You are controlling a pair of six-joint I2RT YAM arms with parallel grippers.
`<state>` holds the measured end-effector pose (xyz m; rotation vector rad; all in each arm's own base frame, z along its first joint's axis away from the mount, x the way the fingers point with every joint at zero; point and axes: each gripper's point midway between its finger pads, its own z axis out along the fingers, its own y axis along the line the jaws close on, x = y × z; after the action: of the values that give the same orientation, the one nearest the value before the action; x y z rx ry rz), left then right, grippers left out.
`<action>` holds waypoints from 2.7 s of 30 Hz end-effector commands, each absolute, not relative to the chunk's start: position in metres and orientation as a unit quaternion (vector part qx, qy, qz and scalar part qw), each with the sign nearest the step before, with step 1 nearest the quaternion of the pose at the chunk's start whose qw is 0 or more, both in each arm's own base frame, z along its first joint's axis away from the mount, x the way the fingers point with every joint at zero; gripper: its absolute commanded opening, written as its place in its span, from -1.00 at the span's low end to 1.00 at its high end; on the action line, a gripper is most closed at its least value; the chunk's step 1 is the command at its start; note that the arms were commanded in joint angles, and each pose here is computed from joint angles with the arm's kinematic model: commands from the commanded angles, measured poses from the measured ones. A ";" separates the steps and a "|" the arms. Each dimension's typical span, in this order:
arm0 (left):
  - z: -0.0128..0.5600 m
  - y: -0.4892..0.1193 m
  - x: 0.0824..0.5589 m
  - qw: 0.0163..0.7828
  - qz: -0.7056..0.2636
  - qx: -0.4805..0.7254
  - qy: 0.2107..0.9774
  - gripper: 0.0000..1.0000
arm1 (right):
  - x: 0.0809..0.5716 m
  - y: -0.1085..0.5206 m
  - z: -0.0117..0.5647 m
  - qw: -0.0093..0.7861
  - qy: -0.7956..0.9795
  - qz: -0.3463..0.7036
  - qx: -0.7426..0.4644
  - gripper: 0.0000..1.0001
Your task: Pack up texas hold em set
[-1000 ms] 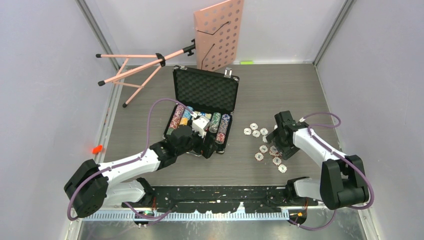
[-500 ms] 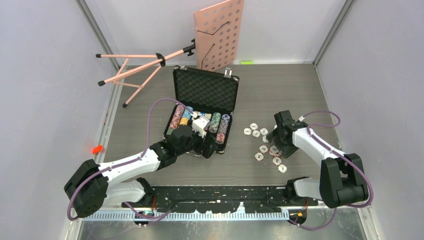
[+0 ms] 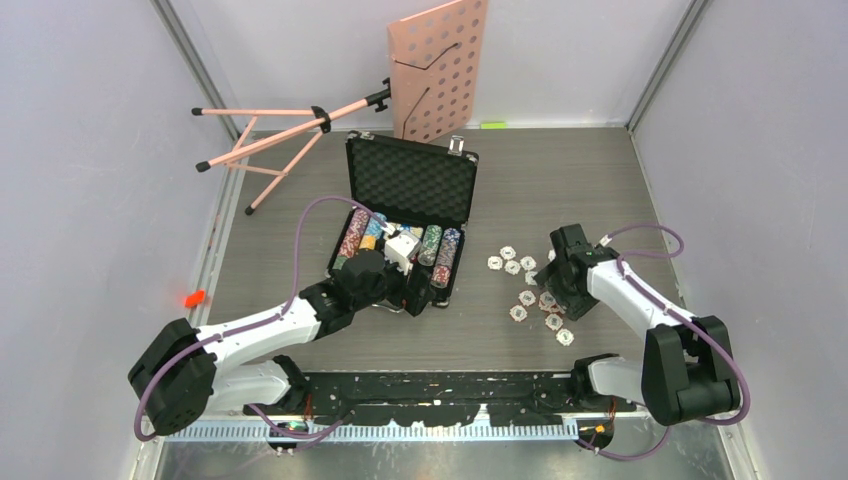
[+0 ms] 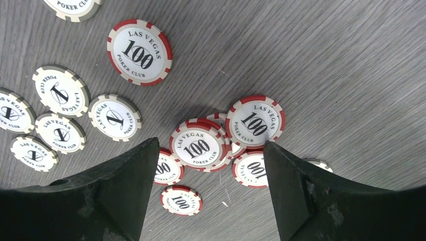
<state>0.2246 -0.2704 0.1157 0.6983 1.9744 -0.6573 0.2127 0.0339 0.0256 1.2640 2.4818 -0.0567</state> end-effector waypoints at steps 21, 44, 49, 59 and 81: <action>0.134 -0.279 0.231 0.475 -0.277 0.288 0.784 0.98 | 0.213 0.039 0.008 0.159 0.883 -0.038 0.440 0.43; 0.137 -0.277 0.231 0.479 -0.276 0.287 0.782 0.97 | 0.206 0.041 -0.010 0.101 0.910 -0.055 0.399 -0.28; 0.138 -0.276 0.231 0.481 -0.273 0.285 0.783 0.97 | 0.204 0.043 0.005 0.106 0.912 -0.045 0.393 -0.39; 0.140 -0.273 0.231 0.486 -0.276 0.274 0.783 0.97 | 0.211 0.047 0.051 0.138 0.910 -0.011 0.391 -0.59; 0.137 -0.271 0.237 0.499 -0.287 0.225 0.786 0.97 | 0.227 0.045 0.028 0.143 0.917 -0.026 0.372 -0.39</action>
<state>0.2336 -0.2627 0.1251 0.5438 1.9625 -0.6480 0.2147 0.0474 0.0320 1.1022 2.6709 -0.0611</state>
